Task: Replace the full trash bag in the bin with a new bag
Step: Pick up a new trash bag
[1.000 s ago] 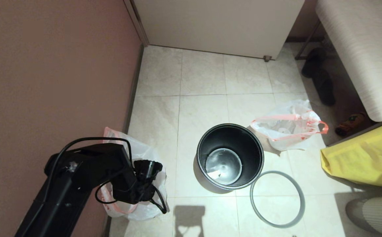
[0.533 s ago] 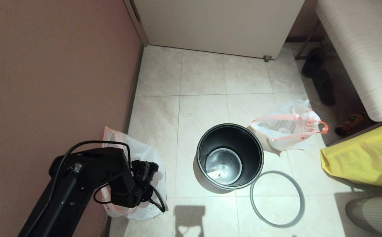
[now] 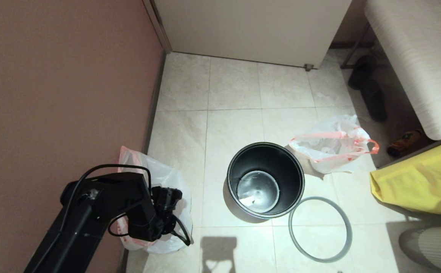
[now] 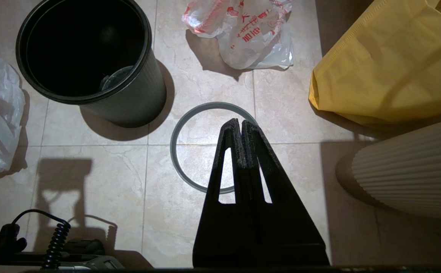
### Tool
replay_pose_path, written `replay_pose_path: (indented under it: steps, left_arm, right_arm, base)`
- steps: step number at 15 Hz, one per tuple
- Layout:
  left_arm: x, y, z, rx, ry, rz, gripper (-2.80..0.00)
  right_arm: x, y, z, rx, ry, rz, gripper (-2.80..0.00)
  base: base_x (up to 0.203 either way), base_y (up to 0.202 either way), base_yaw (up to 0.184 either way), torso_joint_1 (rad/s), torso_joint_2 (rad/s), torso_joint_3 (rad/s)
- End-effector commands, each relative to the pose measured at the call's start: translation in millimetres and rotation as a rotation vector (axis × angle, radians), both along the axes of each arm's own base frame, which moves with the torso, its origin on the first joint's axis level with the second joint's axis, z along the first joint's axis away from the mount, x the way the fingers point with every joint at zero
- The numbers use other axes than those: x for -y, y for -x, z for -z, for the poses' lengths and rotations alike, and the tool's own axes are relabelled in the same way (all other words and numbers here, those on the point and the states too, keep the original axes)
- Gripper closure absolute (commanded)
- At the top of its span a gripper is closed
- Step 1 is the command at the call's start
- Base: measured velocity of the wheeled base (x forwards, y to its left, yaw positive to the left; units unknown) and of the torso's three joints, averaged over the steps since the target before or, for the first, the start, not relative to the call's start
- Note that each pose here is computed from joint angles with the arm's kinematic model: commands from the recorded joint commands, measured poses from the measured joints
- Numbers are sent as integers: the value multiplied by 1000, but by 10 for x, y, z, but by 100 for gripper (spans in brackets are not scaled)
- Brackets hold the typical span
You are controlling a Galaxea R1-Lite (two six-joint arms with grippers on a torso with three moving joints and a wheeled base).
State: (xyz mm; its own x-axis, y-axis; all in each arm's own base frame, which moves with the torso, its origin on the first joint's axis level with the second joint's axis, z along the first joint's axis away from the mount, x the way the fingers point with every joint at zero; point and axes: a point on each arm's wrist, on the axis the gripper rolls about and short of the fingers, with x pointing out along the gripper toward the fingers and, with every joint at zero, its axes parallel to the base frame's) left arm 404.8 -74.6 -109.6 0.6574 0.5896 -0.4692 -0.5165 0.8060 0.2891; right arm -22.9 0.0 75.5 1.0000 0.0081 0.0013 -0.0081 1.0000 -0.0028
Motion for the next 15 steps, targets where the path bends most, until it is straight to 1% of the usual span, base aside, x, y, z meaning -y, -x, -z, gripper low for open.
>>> replay_pose_path:
  steps: [1, 7, 9, 10, 11, 13, 15]
  left_arm:
    - [-4, 0, 6, 4, -2, -5, 0]
    - [-2, -10, 7, 5, -5, -2, 0]
    - [74, 36, -48, 25, -1, 19, 0]
    - [76, 95, -99, 20, -3, 25, 0]
    - [80, 155, -225, 25, -4, 33, 0]
    - [111, 259, -618, 73, 11, 56, 0]
    - [187, 451, -1118, 126, 28, 112, 0]
  right_arm:
    - [0, -1, 0, -1, 0, -1, 0]
    - [0, -1, 0, -1, 0, -1, 0]
    - [0, -1, 0, -1, 0, -1, 0]
    - [0, -1, 0, -1, 0, -1, 0]
    - [0, -1, 0, -1, 0, -1, 0]
    - [0, -1, 0, -1, 0, -1, 0]
    - [0, -1, 0, -1, 0, -1, 0]
  base:
    - [0, 0, 0, 0, 0, 0]
    - [0, 0, 0, 0, 0, 0]
    - [0, 0, 0, 0, 0, 0]
    - [0, 0, 0, 0, 0, 0]
    - [0, 0, 0, 0, 0, 0]
    - [0, 0, 0, 0, 0, 0]
    - [0, 0, 0, 0, 0, 0]
